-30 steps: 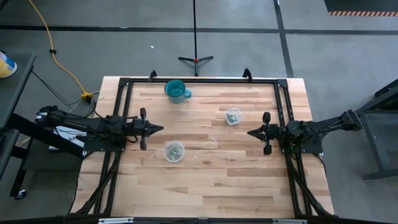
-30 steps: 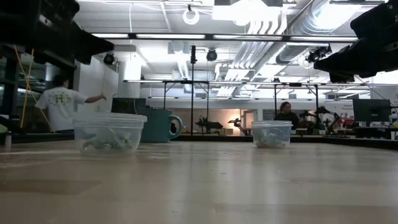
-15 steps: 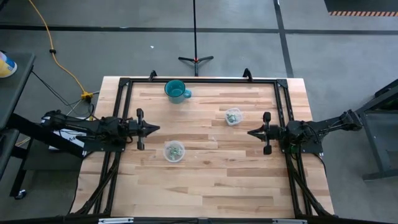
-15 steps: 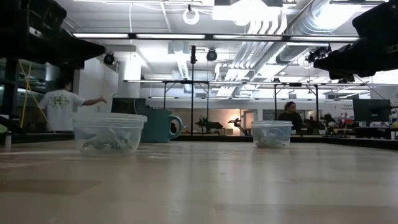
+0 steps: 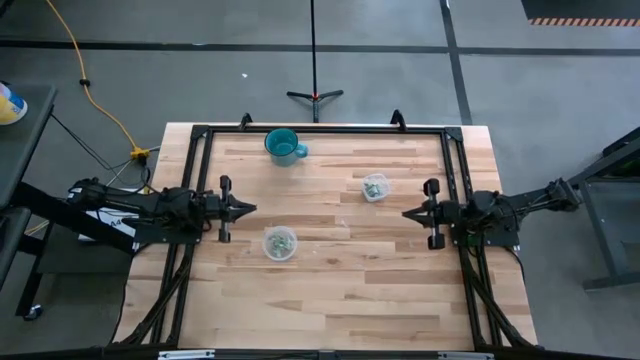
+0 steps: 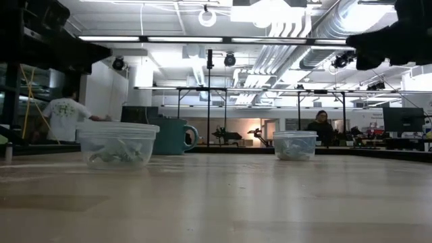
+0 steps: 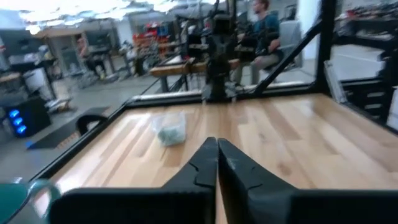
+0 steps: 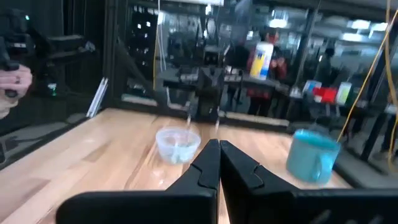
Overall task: Pick and place items into bin
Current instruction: Return to Home Position
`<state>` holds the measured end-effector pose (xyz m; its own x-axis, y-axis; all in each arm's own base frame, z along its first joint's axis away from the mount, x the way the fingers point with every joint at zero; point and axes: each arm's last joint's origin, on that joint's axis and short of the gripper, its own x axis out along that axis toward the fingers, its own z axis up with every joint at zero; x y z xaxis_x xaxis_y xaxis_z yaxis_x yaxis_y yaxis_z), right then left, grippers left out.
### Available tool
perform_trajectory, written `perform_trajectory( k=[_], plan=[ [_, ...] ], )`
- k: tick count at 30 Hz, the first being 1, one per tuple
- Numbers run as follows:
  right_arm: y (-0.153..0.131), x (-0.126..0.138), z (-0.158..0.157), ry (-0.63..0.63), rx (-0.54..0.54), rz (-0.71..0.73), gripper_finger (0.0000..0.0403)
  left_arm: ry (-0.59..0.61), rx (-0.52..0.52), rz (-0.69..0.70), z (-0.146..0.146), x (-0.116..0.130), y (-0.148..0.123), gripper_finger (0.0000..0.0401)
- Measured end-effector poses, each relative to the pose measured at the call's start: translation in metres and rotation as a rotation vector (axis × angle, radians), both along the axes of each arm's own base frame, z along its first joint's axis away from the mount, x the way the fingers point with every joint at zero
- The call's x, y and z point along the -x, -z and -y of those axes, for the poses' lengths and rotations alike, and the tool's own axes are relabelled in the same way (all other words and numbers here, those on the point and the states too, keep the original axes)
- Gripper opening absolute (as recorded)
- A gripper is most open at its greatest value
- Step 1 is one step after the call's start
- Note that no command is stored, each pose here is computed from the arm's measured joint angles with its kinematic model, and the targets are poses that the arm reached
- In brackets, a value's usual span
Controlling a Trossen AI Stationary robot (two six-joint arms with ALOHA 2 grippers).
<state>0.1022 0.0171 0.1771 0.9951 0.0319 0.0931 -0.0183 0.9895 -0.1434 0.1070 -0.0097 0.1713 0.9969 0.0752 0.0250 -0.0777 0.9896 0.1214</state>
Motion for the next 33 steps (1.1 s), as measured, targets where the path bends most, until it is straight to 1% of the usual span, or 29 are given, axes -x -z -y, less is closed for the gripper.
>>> perform_trajectory(
  k=[2,4,8,11,15,17,19,21,23,25,29,31,33],
  plan=[
    [0.004,0.0,0.0,-0.003,-0.022,-0.041,0.0,-0.019,0.018,-0.017,-0.001,0.0,0.002,0.0061],
    [0.004,0.0,-0.001,-0.03,-0.037,-0.041,0.0,-0.014,0.024,-0.025,-0.001,0.001,0.003,0.0062],
    [-0.006,0.002,-0.002,-0.094,-0.019,0.067,0.0,0.012,0.011,-0.004,0.0,0.001,0.001,0.0022],
    [-0.006,0.002,-0.002,-0.069,-0.012,0.067,0.0,0.043,0.001,0.007,0.001,0.001,0.0,0.0021],
    [-0.002,0.001,-0.002,-0.066,-0.024,0.023,0.0,0.047,0.021,-0.009,0.001,0.001,0.001,0.0058],
    [0.001,0.001,-0.001,-0.038,-0.022,-0.012,0.0,0.038,0.028,-0.027,0.001,0.001,0.003,0.007],
    [0.005,0.0,0.001,0.03,-0.056,-0.043,0.0,0.042,0.033,-0.032,0.001,0.001,0.004,0.0068],
    [0.006,0.0,0.004,0.113,-0.101,-0.054,0.0,0.063,0.038,-0.031,0.002,0.001,0.004,0.0056],
    [0.006,0.001,0.005,0.169,-0.146,-0.05,0.0,0.07,0.036,-0.032,0.002,0.001,0.004,0.0036],
    [0.006,0.001,0.006,0.184,-0.162,-0.045,0.0,0.068,0.025,-0.031,0.002,0.001,0.004,0.0022],
    [0.006,0.001,0.006,0.182,-0.14,-0.044,0.0,0.065,0.029,-0.009,0.002,0.001,0.001,0.0023],
    [0.006,0.001,0.006,0.182,-0.143,-0.045,0.0,0.047,0.03,0.004,0.001,0.002,0.0,0.0037],
    [0.006,0.001,0.006,0.179,-0.169,-0.044,0.0,0.005,0.034,0.011,-0.001,0.004,0.0,0.0055]
  ],
)
